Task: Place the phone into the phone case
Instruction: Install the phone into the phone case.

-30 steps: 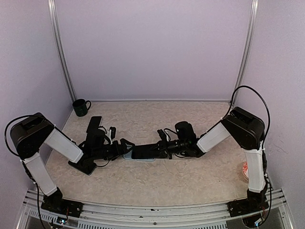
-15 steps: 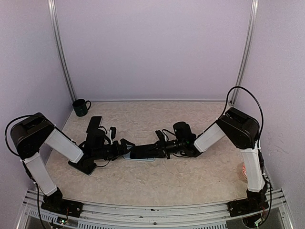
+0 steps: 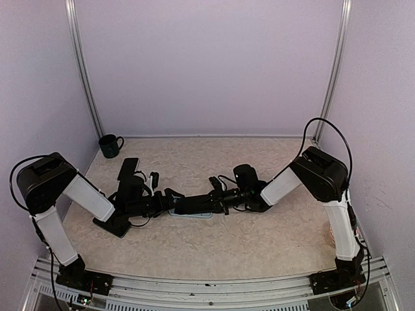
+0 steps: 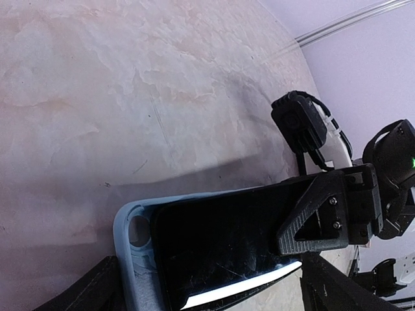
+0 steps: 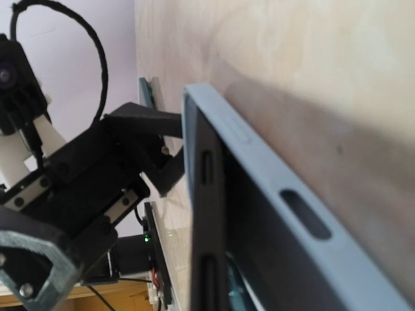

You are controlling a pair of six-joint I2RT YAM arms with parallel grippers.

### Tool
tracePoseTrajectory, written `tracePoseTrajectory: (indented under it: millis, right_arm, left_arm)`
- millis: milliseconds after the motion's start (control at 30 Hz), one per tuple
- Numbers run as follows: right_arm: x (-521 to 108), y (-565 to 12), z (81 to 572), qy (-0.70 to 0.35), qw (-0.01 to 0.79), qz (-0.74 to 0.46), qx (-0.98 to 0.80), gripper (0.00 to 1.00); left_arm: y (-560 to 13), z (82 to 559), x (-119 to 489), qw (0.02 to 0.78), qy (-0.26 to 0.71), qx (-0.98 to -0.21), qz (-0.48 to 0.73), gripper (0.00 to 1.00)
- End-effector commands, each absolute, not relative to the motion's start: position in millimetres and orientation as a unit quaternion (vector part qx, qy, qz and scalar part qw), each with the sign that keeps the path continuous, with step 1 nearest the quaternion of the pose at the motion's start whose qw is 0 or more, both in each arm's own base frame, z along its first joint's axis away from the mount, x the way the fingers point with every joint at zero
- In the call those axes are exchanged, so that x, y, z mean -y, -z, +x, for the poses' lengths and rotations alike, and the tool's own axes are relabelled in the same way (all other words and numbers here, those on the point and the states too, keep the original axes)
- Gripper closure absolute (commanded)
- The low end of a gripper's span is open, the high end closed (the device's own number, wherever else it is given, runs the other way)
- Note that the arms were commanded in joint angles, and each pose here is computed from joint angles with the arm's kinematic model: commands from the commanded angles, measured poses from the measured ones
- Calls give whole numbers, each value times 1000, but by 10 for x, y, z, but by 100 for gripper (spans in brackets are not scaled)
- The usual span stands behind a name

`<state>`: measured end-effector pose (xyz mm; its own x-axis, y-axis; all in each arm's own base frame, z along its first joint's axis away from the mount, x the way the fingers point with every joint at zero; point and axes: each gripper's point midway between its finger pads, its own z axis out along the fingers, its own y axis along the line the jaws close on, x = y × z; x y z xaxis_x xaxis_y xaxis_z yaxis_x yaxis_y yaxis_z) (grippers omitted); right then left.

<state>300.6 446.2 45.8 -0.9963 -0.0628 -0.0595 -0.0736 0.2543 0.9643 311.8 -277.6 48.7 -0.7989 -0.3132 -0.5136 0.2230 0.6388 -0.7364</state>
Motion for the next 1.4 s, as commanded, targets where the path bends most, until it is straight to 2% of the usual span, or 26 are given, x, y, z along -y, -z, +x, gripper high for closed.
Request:
tracePoseTrajectory:
  millis: [0, 900, 1100, 1367]
  right_arm:
    - [-4519, -369, 3057, -609, -2, -34, -793, 100]
    - [-4729, -195, 2953, -615, -43, -41, -786, 100]
    - [-4761, -416, 2941, -662, -36, -49, -747, 100]
    - [-4710, -485, 2922, -675, -19, -51, -736, 100]
  left_arm:
    - [-402, 2990, 2925, 283, 438, -853, -4, 7]
    - [-427, 3048, 3038, 276, 443, -853, 9, 7]
    - [-475, 3040, 3039, 277, 446, -851, 12, 7]
    - [-503, 3035, 2878, 289, 437, -852, -4, 7]
